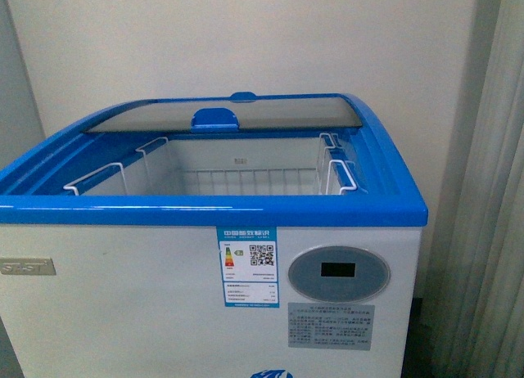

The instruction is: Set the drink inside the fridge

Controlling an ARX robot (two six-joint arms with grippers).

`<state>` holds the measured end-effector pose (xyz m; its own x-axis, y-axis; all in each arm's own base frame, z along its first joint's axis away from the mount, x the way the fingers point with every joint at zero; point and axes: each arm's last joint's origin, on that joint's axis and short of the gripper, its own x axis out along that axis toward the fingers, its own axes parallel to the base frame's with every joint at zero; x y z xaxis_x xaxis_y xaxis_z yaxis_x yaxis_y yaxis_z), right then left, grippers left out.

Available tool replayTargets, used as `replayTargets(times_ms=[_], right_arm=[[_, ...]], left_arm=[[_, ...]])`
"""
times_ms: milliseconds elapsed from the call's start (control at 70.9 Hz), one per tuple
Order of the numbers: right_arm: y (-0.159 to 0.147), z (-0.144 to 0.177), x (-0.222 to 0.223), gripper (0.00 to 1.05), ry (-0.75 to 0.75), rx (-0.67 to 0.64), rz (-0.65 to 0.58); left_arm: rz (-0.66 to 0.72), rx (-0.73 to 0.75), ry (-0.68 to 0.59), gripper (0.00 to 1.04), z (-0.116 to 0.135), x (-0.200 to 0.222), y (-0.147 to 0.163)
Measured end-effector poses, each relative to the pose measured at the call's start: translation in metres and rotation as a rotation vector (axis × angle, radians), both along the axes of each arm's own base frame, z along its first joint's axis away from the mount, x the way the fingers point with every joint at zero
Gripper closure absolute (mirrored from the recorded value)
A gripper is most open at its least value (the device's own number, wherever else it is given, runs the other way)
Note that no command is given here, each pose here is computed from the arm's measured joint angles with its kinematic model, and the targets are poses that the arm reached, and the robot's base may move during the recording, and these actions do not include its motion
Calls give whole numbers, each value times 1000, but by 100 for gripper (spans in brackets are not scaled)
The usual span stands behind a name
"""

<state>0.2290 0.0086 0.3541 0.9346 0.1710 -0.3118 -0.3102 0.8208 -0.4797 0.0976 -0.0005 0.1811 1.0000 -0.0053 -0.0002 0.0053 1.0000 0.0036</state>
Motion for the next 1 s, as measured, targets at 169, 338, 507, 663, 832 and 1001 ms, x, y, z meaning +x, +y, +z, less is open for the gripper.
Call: replayTargets(times_ms=[169,338,507,663,832,1001], right_arm=[[36,7,74,62,-41,-393,219],[68,5,134,62,2,-639,286],[93,-4,182,62,26,-720,286],[112,-19,207,62,25,-733,304],[132,-49,225,62,43,-750,344],[142,-75,241,62,53,-756,346]], left_arm=[[0,0,4,102,-4,0,0],[2,0,-1,102,-14,0,0],[2,-1,-6,102,-13,0,0],[1,-1,-6,102,-13,0,0],[1,-1,-6,102,-13,0,0],[1,-1,-6,102,-13,0,0]])
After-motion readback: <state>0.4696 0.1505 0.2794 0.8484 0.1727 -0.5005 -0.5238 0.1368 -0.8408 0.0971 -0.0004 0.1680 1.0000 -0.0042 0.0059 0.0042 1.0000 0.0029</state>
